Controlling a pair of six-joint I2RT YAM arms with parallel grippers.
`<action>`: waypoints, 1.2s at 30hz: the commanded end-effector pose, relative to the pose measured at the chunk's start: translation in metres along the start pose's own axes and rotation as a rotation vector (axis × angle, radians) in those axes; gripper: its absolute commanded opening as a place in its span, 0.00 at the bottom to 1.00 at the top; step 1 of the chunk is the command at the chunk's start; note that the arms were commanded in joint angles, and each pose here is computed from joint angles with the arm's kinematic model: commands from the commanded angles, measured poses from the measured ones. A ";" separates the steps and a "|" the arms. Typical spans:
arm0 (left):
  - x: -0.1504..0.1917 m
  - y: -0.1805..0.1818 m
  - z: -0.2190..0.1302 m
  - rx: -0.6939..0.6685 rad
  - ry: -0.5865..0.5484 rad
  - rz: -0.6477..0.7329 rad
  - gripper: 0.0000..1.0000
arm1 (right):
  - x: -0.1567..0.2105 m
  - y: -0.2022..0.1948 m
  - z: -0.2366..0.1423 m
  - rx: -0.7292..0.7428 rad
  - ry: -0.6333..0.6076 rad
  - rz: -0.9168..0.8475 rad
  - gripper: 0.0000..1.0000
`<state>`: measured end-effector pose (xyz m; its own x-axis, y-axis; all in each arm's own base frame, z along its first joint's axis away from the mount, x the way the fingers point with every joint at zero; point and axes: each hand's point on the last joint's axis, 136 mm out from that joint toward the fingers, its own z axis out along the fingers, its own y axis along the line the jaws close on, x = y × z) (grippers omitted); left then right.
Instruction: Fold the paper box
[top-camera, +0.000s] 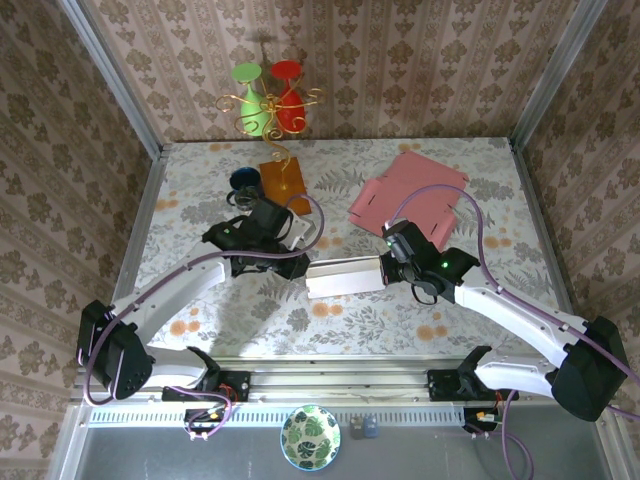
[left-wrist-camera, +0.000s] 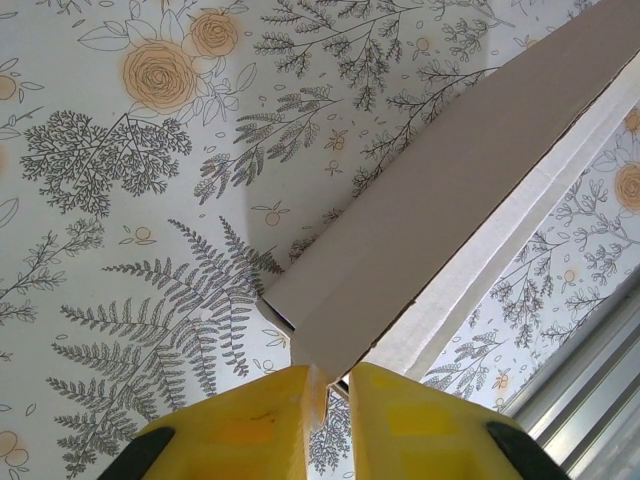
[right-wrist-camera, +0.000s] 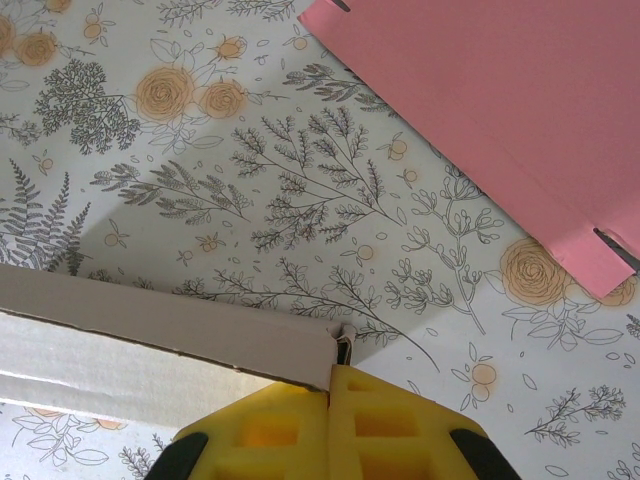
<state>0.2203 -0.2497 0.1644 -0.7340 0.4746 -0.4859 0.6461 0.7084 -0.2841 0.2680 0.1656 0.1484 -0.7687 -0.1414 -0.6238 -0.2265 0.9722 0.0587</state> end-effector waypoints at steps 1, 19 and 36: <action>-0.004 -0.002 -0.002 -0.009 0.000 0.006 0.15 | 0.013 -0.003 0.003 0.027 0.058 -0.011 0.00; 0.001 -0.015 -0.001 0.021 0.073 -0.308 0.00 | 0.009 -0.008 0.001 0.099 0.036 0.069 0.00; 0.008 -0.020 -0.001 0.008 0.130 -0.487 0.00 | 0.011 -0.005 0.002 0.117 0.035 0.085 0.00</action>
<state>0.2095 -0.2599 0.1663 -0.9468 0.1777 -0.2681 0.2855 0.8483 -0.4459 0.2693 0.1603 0.1482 -0.7742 -0.0530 -0.6307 -0.0984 0.9945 0.0372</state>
